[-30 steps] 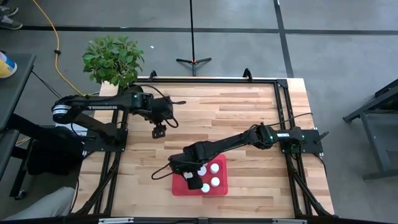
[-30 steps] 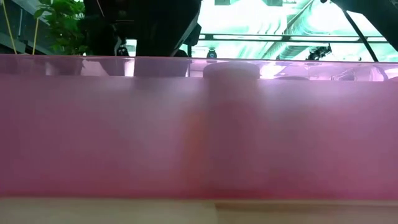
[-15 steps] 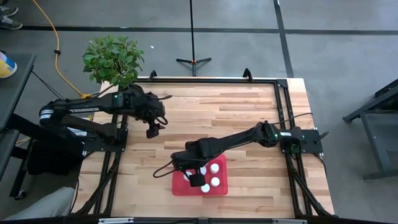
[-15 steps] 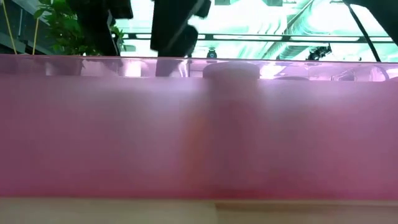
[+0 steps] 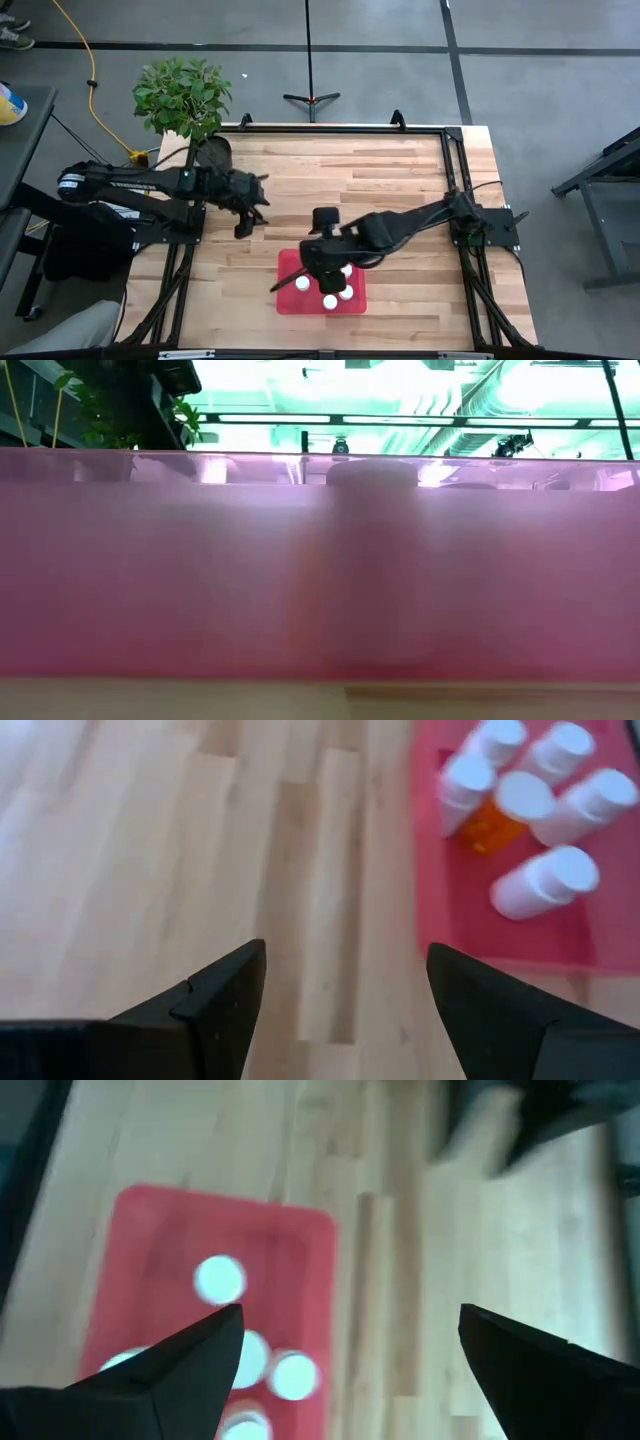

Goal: Pick and place pill bottles into a basket
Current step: Return to Home Position

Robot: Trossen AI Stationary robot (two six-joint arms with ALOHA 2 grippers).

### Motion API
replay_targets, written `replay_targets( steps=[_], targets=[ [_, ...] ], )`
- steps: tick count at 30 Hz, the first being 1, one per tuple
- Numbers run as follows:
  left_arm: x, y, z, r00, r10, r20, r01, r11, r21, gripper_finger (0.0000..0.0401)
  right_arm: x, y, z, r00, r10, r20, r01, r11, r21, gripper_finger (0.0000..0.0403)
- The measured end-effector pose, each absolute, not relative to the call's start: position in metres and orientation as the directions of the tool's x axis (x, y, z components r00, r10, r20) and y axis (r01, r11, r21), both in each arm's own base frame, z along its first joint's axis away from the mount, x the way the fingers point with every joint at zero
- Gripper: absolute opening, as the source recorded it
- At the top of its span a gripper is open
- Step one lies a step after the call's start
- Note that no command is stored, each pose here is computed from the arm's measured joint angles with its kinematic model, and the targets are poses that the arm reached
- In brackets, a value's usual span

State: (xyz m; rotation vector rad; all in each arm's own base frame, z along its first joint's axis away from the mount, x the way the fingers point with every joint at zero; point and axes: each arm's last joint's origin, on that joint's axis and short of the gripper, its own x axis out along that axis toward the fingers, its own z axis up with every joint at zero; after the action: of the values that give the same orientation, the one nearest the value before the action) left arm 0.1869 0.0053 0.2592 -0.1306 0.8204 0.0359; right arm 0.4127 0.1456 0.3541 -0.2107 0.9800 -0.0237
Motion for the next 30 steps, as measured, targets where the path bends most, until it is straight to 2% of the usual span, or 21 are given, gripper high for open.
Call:
replay_targets(
  steps=[10,13,16,20,25,30],
  targets=[
    [0.189,-0.041,0.247,0.760,-0.152,-0.632,0.114,0.988,-0.100,0.0310,0.381,0.168,0.385,0.654,-0.244,-0.716,0.004,0.947,-0.320,0.0358],
    [0.186,-0.053,0.245,0.763,-0.135,-0.632,0.117,0.991,-0.070,0.0310,0.373,0.174,0.388,0.657,-0.294,-0.694,0.020,0.927,-0.375,0.0358],
    [0.183,-0.063,0.245,0.783,-0.063,-0.619,0.074,0.997,-0.008,0.0310,0.363,0.175,0.397,0.670,-0.325,-0.667,0.059,0.919,-0.389,0.0358],
    [0.178,-0.073,0.246,0.803,0.007,-0.595,0.039,0.997,0.065,0.0310,0.345,0.176,0.415,0.705,-0.300,-0.643,0.060,0.928,-0.368,0.0358],
    [0.177,-0.078,0.246,0.827,0.018,-0.562,0.030,0.997,0.076,0.0310,0.319,0.175,0.431,0.780,-0.220,-0.586,0.019,0.944,-0.329,0.0358],
    [0.182,-0.076,0.237,0.875,-0.020,-0.483,0.065,0.995,0.076,0.0310,0.284,0.160,0.418,0.849,-0.064,-0.525,-0.066,0.972,-0.225,0.0358]
  ],
)
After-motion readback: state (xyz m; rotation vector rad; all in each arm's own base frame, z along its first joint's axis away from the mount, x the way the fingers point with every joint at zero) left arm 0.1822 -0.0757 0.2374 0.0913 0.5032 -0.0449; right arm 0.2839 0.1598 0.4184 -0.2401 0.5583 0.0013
